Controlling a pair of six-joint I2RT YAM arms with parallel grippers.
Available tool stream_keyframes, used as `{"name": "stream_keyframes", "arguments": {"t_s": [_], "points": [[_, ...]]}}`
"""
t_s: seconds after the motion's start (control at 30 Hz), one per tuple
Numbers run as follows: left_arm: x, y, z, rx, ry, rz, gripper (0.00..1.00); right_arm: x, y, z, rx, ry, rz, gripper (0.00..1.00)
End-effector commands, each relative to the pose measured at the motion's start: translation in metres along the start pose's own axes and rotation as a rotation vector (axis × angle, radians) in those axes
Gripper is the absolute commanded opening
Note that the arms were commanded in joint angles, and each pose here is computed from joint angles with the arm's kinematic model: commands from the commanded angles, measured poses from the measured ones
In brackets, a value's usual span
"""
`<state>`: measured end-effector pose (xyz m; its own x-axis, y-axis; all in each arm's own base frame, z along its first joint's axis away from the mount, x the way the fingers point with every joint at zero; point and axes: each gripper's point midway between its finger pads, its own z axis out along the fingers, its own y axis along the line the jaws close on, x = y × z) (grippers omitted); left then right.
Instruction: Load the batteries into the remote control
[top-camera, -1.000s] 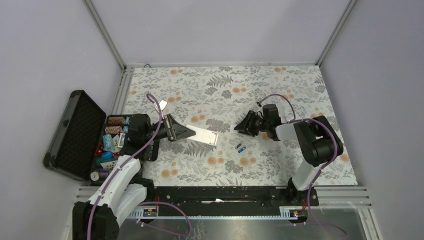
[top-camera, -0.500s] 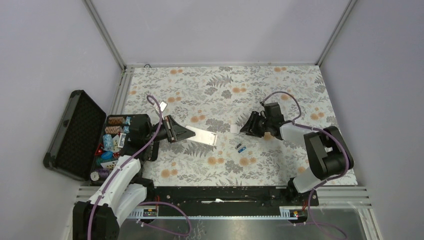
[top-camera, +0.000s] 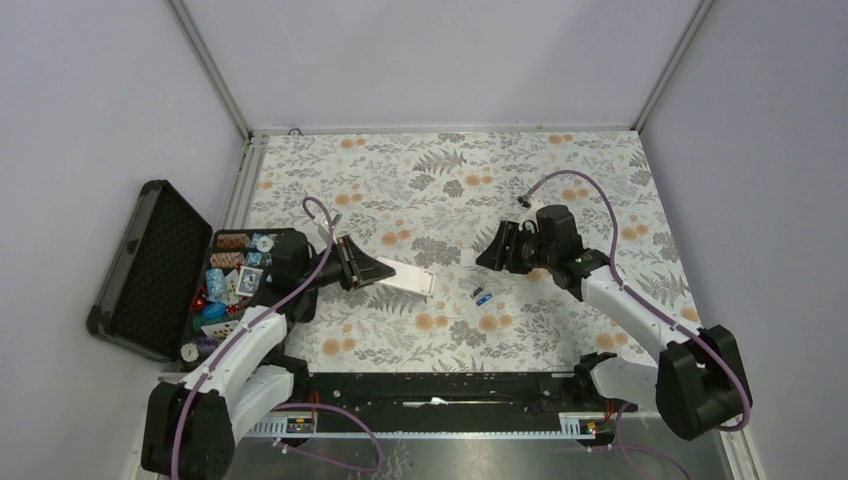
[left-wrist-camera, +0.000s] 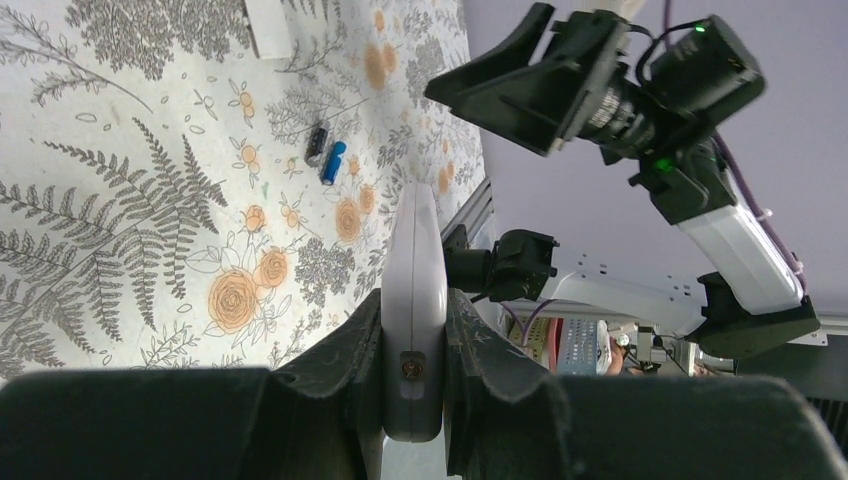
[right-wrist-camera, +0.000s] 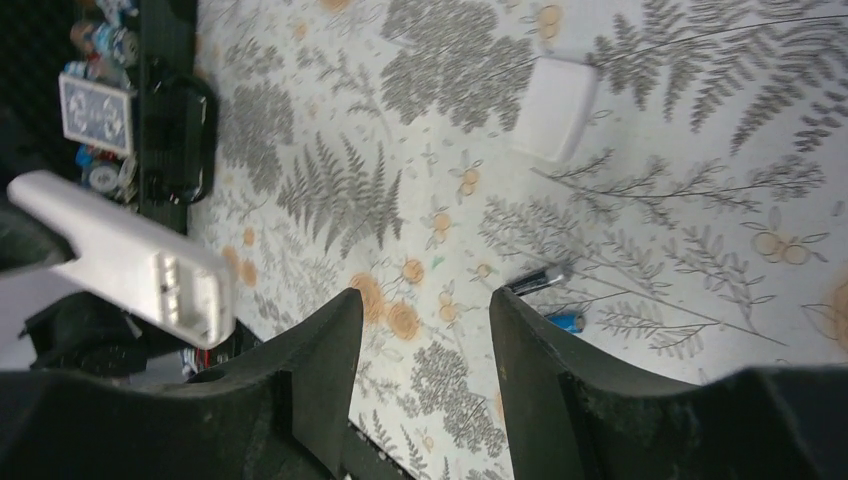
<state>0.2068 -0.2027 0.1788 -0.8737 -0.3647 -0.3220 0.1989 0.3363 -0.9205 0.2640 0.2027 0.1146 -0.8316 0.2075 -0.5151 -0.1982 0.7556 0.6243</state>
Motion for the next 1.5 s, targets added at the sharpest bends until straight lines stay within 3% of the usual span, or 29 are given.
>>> {"name": "stream_keyframes", "arguments": {"t_s": [0.0, 0.17, 0.5, 1.1, 1.23, 1.47], "points": [[-0.006, -0.003, 0.009, 0.0, -0.022, 0.024, 0.0, 0.006, 0.034, -0.018, -0.103, 0.024, -0.126, 0.59], [-0.006, 0.003, 0.017, -0.026, -0.029, 0.009, 0.0, 0.014, 0.054, -0.03, -0.163, 0.039, -0.212, 0.64], [-0.003, 0.029, 0.039, -0.114, -0.061, -0.049, 0.0, 0.025, 0.067, -0.038, -0.205, 0.063, -0.228, 0.65], [0.021, 0.067, 0.085, -0.201, -0.037, -0.105, 0.0, 0.047, 0.034, -0.026, -0.082, 0.138, -0.215, 0.65], [0.027, 0.075, 0.086, -0.215, -0.026, -0.108, 0.16, 0.052, 0.028, -0.024, -0.062, 0.151, -0.205, 0.65], [0.036, 0.089, 0.085, -0.252, -0.004, -0.112, 0.35, 0.052, 0.027, -0.023, -0.055, 0.154, -0.204, 0.65]]}}
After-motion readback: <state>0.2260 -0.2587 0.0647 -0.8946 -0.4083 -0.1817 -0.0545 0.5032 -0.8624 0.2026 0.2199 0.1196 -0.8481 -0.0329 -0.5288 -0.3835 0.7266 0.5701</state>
